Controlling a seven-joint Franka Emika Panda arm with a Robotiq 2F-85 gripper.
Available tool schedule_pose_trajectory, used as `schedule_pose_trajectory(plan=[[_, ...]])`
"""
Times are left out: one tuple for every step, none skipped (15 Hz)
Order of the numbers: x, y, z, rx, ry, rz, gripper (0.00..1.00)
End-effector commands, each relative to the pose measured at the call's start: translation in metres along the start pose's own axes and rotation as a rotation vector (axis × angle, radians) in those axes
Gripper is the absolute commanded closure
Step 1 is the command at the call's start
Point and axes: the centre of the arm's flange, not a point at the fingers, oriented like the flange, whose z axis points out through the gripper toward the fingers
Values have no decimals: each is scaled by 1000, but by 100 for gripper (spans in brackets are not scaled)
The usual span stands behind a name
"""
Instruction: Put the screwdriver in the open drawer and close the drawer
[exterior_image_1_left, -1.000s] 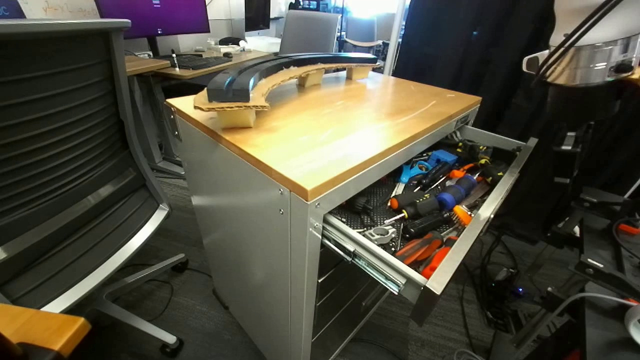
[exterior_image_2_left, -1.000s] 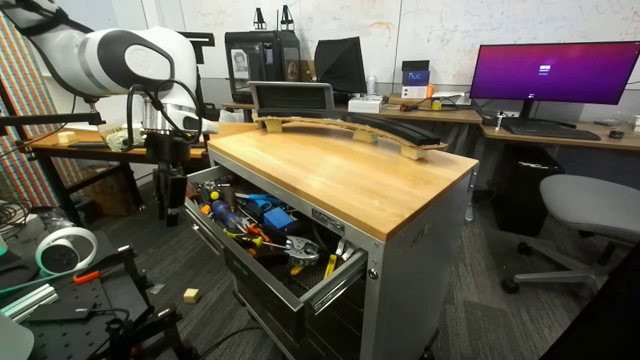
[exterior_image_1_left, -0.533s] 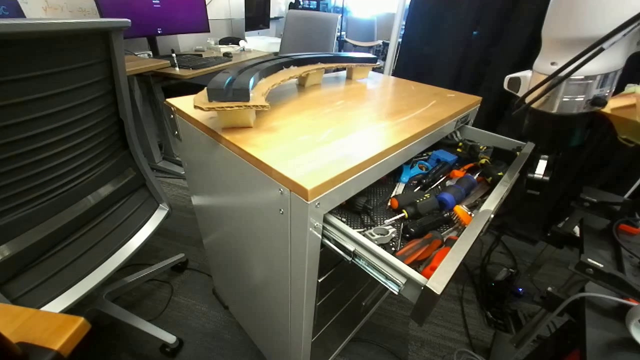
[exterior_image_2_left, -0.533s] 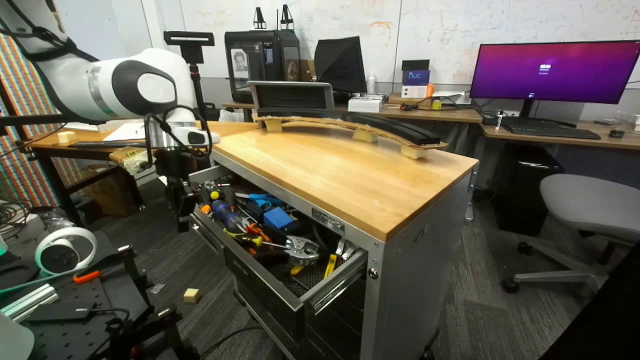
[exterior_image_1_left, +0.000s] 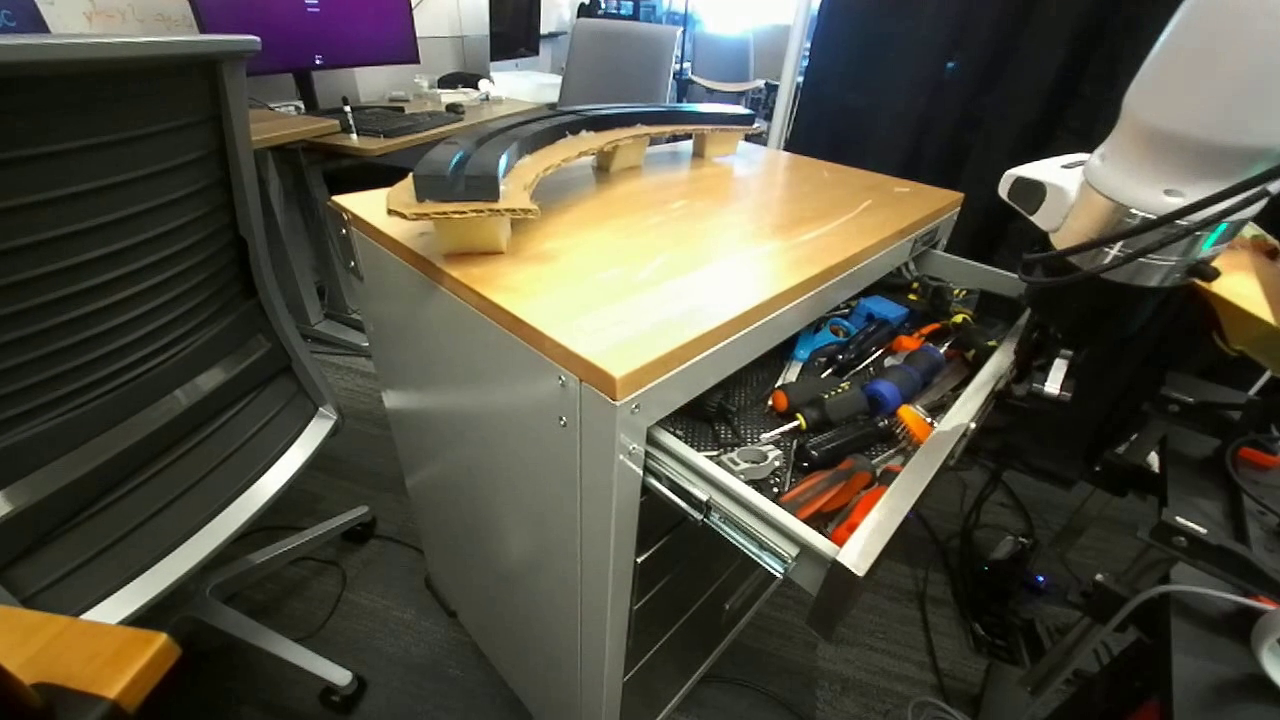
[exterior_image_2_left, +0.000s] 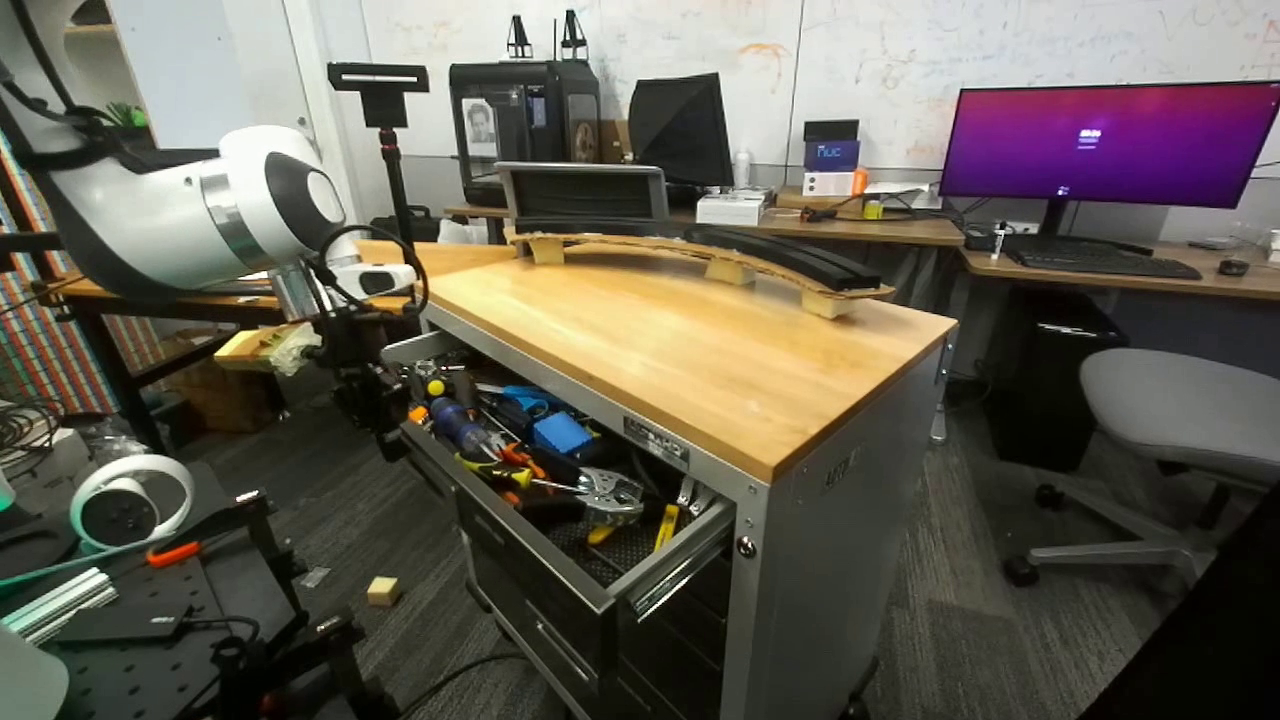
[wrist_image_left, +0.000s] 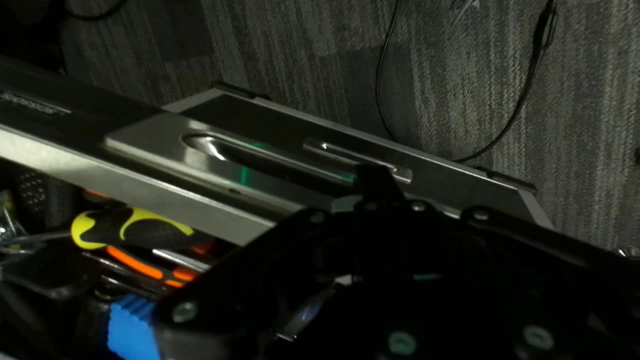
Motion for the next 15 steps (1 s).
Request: schedule_pose_trajectory(plan=[[-14, -16, 18, -31, 181, -45, 95], [-14, -20, 20, -42, 216, -64, 95], [-15, -23, 22, -50, 251, -82, 94], [-14, -26, 26, -61, 285, -102, 94], [-15, -29, 28, -69, 319, -122, 95], [-15, -32, 33, -80, 351, -147, 95], [-16, -34, 35, -85, 381, -167, 95], [-14, -37, 39, -94, 416, -188, 95], [-12, -41, 42, -100, 449, -210, 95], [-10, -44, 46, -106, 484, -232, 95], [-9, -48, 50, -110, 515, -258, 95], [-8, -53, 55, -120, 550, -285, 95], [-7, -58, 61, -126, 581, -309, 95], [-5, -65, 69, -137, 612, -336, 94], [-6, -72, 75, -143, 646, -360, 95]])
